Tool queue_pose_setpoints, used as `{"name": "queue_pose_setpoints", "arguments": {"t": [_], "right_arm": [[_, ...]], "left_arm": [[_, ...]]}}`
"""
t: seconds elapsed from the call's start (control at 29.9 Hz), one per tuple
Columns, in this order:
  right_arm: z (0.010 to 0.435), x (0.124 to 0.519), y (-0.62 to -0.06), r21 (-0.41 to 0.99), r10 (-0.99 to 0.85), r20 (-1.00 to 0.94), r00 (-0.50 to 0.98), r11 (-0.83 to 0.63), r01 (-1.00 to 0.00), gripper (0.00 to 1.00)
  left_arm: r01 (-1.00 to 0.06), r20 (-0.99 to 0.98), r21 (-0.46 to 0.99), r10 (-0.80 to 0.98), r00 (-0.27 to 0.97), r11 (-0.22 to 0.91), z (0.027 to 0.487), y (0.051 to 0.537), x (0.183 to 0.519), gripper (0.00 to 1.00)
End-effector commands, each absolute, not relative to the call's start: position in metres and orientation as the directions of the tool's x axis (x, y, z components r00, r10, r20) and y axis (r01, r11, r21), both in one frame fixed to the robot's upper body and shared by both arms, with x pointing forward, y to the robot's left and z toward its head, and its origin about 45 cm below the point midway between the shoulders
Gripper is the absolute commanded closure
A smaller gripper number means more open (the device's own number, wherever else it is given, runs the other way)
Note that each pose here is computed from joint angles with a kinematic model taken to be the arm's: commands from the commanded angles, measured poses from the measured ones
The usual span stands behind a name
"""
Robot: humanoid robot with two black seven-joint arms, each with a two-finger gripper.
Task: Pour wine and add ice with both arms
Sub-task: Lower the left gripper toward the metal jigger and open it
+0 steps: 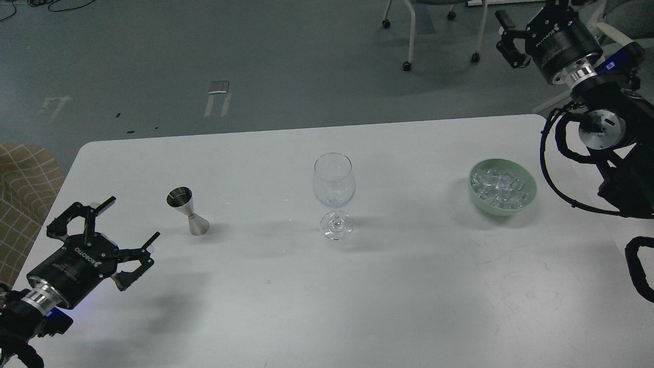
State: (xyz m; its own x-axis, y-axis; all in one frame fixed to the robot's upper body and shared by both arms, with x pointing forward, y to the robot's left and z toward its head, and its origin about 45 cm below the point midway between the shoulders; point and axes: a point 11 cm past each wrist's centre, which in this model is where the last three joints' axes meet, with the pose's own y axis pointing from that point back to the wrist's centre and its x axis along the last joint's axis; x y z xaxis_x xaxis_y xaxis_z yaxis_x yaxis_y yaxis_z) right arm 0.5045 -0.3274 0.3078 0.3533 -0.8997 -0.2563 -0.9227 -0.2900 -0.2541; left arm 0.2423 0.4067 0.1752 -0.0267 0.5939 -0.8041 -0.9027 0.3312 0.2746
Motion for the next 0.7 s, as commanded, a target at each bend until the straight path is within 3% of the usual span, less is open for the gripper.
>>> {"name": "queue_pose_setpoints", "arguments": {"t": [0.0,0.3,0.67], "right_arm": [[0.307,0.504,-0.327,-0.251,-0.9,-0.255,0.354,-0.292,-0.923,0.0],[0.303,0.504,-0.33,-0.238,-0.905,-0.253,0.343,-0.286,-0.928,0.0],[0.3,0.504,-0.329,-0.225,-0.907,-0.245,0.343,-0.291,-0.93,0.0]], "left_arm": [[-0.893,-0.818,0.31,0.571,-0.076,0.326,0.159,0.395,0.244,0.01],[-0.888,-0.836,0.364,0.518,-0.179,0.281,0.125,0.383,0.257,0.01],[-0.903,-0.846,0.347,0.499,-0.186,0.253,0.115,0.384,0.288,0.01]]}}
